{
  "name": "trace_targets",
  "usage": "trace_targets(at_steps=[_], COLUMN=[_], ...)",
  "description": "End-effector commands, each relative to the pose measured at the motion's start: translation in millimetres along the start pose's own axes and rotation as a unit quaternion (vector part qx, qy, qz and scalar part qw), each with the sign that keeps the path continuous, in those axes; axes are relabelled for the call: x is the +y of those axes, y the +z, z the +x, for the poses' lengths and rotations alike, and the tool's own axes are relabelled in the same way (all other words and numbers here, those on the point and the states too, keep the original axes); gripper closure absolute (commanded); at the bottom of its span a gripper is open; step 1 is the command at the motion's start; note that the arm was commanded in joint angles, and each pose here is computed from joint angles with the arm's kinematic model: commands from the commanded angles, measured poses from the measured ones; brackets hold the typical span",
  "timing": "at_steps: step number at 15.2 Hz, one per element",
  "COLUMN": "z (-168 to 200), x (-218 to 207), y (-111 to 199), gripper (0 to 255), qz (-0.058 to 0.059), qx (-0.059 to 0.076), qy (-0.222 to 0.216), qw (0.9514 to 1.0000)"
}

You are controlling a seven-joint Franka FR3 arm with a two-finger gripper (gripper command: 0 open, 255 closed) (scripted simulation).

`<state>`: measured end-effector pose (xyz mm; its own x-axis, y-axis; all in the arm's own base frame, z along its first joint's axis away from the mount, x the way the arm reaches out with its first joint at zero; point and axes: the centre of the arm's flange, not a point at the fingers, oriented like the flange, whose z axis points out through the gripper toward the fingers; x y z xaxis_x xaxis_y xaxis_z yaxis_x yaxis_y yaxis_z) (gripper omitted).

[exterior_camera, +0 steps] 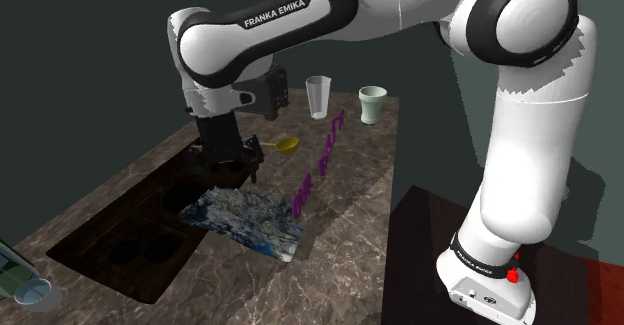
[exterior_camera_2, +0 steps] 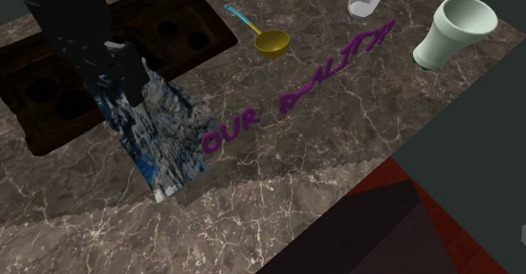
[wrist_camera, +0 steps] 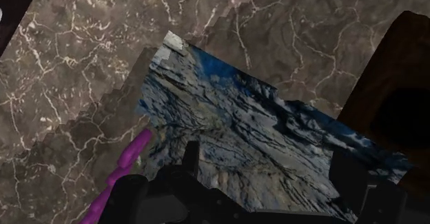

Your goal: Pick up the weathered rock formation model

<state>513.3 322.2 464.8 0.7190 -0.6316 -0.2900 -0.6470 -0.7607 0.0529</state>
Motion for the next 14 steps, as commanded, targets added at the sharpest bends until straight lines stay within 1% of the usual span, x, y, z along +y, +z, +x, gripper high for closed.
trace_targets(at_steps=[1,5,9,10,14], z=[9.1,28.6,51.8,55.6,61.8], x=[-26.4,-71.7,-115.3,-121.7,-122.9], y=[6.3,18.1,29.6,31.3,51.4], gripper=[0,0,0,0,0], qz=[0.006,0.017,0.029,0.031,0.031], qx=[-0.008,-0.024,-0.040,-0.042,-0.042], qy=[0.025,0.072,0.118,0.125,0.125], qw=[0.9996,0.9970,0.9918,0.9908,0.9908])
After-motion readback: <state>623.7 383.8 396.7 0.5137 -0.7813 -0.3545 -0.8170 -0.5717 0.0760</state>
